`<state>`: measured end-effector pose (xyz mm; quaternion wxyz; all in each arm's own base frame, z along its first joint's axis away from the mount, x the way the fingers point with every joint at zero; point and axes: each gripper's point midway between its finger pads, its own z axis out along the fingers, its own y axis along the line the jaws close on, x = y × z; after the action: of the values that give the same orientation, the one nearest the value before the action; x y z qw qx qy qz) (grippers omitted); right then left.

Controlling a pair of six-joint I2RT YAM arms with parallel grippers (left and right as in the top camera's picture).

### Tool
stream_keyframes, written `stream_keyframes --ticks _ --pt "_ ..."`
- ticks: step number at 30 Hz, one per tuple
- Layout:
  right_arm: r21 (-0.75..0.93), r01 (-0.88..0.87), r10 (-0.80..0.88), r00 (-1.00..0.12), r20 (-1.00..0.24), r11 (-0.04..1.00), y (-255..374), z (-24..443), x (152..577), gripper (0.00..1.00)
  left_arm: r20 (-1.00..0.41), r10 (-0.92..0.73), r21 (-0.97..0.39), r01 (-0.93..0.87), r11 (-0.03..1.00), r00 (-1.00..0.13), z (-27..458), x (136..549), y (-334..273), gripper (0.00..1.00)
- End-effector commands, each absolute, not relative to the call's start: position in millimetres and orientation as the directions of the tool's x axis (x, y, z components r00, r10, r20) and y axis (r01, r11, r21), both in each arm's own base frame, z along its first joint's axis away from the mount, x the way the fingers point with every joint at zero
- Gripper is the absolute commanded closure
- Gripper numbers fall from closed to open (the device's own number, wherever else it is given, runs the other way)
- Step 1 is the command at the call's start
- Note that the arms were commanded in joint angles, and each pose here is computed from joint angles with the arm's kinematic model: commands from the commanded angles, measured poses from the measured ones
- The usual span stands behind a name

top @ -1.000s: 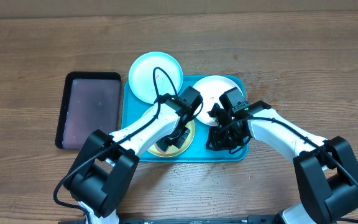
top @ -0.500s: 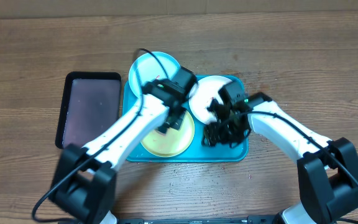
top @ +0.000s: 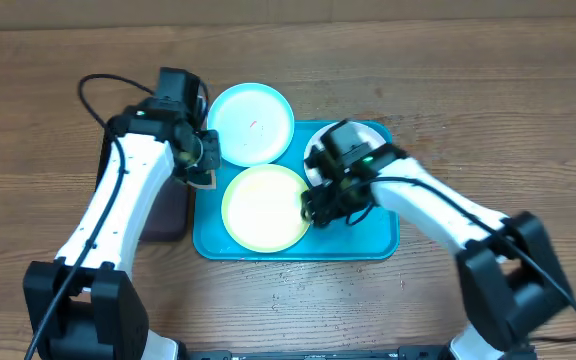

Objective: Clean dirty plates on tray and stack at the side
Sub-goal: 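Lift the yellow plate with the right gripper and tilt it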

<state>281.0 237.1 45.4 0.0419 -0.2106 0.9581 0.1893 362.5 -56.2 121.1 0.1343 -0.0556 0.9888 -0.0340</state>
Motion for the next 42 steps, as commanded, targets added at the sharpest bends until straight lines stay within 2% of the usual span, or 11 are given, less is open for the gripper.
stream_keyframes --ticks 1,3,6,10,14,17,20,24,28,35,42 --pt "0.225 -0.434 -0.411 -0.900 -0.145 0.872 236.7 19.7 286.1 0.29 -0.285 -0.150 -0.144 -0.112 0.983 -0.947 135.2 366.8 -59.6 0.96" --pt "0.219 -0.434 -0.410 -0.900 -0.149 0.874 239.8 12.6 289.1 0.30 -0.285 -0.149 -0.143 -0.112 0.983 -0.947 135.1 366.7 -59.6 0.96" --pt "0.218 -0.437 -0.411 -0.898 -0.154 0.873 242.5 5.1 292.6 0.38 -0.285 -0.149 -0.144 -0.112 0.983 -0.947 135.2 366.6 -59.8 0.96" --pt "0.217 -0.440 -0.416 -0.897 -0.151 0.871 242.5 3.3 292.3 0.62 -0.285 -0.149 -0.143 -0.111 0.983 -0.947 135.0 366.6 -59.7 0.96" --pt "0.217 -0.436 -0.418 -0.900 -0.124 0.873 239.1 3.9 286.2 0.74 -0.284 -0.149 -0.143 -0.112 0.983 -0.947 134.8 366.5 -59.7 0.96" --pt "0.216 -0.433 -0.419 -0.901 -0.112 0.875 236.8 10.6 283.0 0.88 -0.284 -0.149 -0.142 -0.112 0.983 -0.947 134.8 366.6 -59.5 0.96" --pt "0.218 -0.432 -0.412 -0.902 -0.130 0.875 237.3 26.2 287.3 0.93 -0.289 -0.150 -0.126 -0.118 0.985 -0.945 134.6 367.1 -56.4 0.96" --pt "0.229 -0.448 -0.402 -0.889 -0.221 0.864 248.2 69.9 304.3 0.94 -0.290 -0.149 -0.122 -0.117 0.986 -0.945 134.6 367.1 -55.9 0.96" --pt "0.215 -0.457 -0.391 -0.874 -0.288 0.863 251.4 94.0 315.9 0.96 -0.291 -0.149 -0.122 -0.117 0.986 -0.945 134.7 367.3 -55.9 0.96" --pt "0.003 -0.402 -0.374 -0.853 -0.364 0.915 220.4 104.9 342.0 0.96 -0.295 -0.147 -0.119 -0.116 0.986 -0.944 134.9 368.2 -55.4 0.96" --pt "-0.119 -0.343 -0.359 -0.818 -0.450 0.932 204.0 132.2 361.2 0.96 -0.304 -0.147 -0.103 -0.121 0.987 -0.941 135.1 369.6 -52.4 0.96"
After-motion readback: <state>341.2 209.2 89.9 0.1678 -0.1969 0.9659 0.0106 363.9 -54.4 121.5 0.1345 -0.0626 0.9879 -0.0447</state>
